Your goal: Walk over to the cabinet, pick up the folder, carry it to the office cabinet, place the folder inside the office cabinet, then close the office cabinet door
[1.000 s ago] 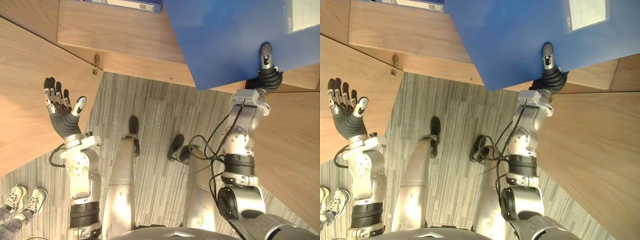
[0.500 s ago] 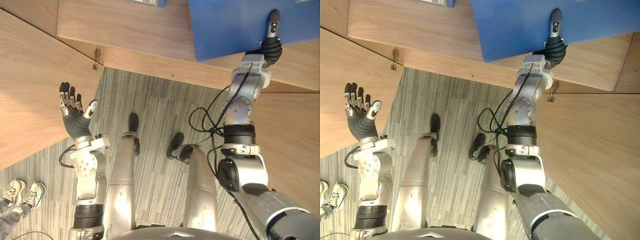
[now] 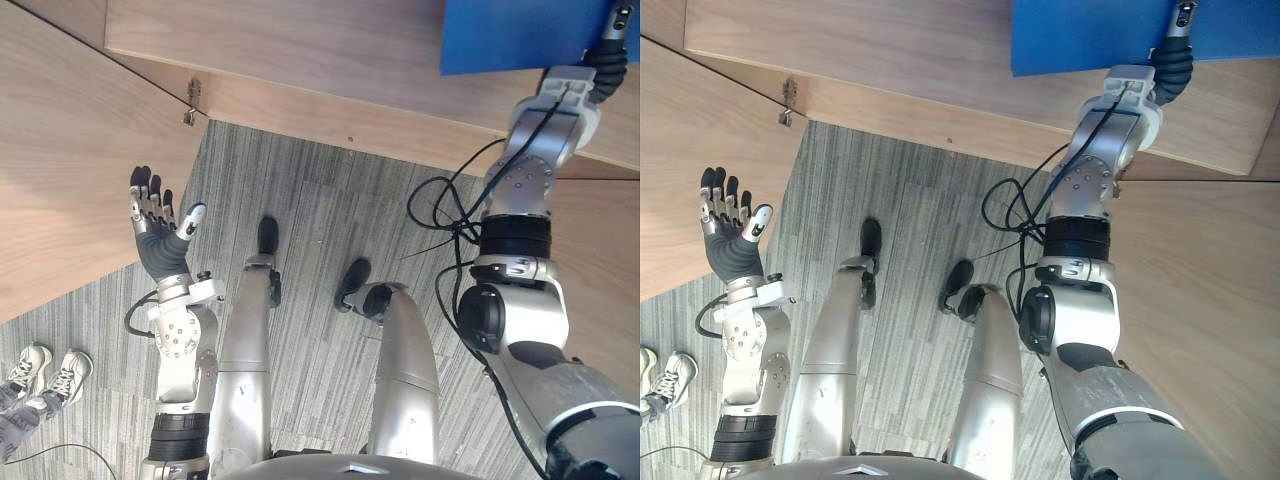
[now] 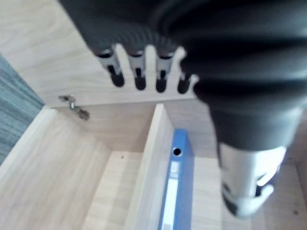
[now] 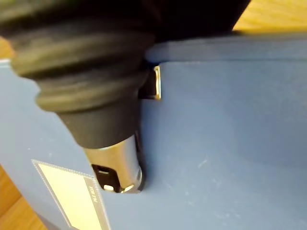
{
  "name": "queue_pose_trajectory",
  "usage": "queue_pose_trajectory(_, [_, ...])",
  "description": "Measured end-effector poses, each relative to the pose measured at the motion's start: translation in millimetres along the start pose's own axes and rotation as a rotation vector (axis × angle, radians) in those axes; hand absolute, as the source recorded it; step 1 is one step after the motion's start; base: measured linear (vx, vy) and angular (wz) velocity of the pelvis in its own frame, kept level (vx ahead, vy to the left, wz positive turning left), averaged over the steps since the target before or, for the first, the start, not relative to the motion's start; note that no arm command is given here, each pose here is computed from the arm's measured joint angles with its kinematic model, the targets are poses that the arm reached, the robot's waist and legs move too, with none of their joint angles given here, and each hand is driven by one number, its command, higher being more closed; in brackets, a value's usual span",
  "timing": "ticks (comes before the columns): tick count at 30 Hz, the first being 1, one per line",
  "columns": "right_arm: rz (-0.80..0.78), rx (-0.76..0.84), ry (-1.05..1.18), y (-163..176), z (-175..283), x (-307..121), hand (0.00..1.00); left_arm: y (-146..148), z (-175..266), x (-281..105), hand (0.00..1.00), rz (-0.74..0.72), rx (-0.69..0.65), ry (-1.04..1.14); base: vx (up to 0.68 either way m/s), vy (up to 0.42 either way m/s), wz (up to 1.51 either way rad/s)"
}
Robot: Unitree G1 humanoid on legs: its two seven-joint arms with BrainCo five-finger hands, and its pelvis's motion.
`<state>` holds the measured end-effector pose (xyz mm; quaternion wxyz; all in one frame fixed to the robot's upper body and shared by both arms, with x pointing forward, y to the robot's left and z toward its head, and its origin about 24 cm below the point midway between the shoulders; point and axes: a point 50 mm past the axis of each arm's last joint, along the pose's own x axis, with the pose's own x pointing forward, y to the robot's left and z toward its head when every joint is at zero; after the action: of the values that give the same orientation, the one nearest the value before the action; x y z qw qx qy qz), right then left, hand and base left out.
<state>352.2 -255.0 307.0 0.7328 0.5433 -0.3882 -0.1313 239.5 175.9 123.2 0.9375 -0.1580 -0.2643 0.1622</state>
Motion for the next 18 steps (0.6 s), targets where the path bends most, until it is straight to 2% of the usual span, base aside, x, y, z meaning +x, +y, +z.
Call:
queue_pose_trajectory(4, [-0.044,0.001,0.002,-1.1,0.1,4.5,1.00,0.7,7.3,-6.7,0.00,-0.009,-0.004,-0.017,-0.06,-0.008,0.04])
queue_pose_trajectory(5, [-0.050,0.006,0.001,-1.0,1.1,5.4,0.00,1.3,8.9,-9.1,0.00,-0.012,-0.002,-0.018,-0.06,-0.006,0.07])
queue_pose_trajectory(18, [0.019,0.038,-0.019,34.7,9.0,21.4,0.00,-5.6,13.8,-15.1,0.00,-0.044,-0.026,-0.024,-0.04,0.011,0.00])
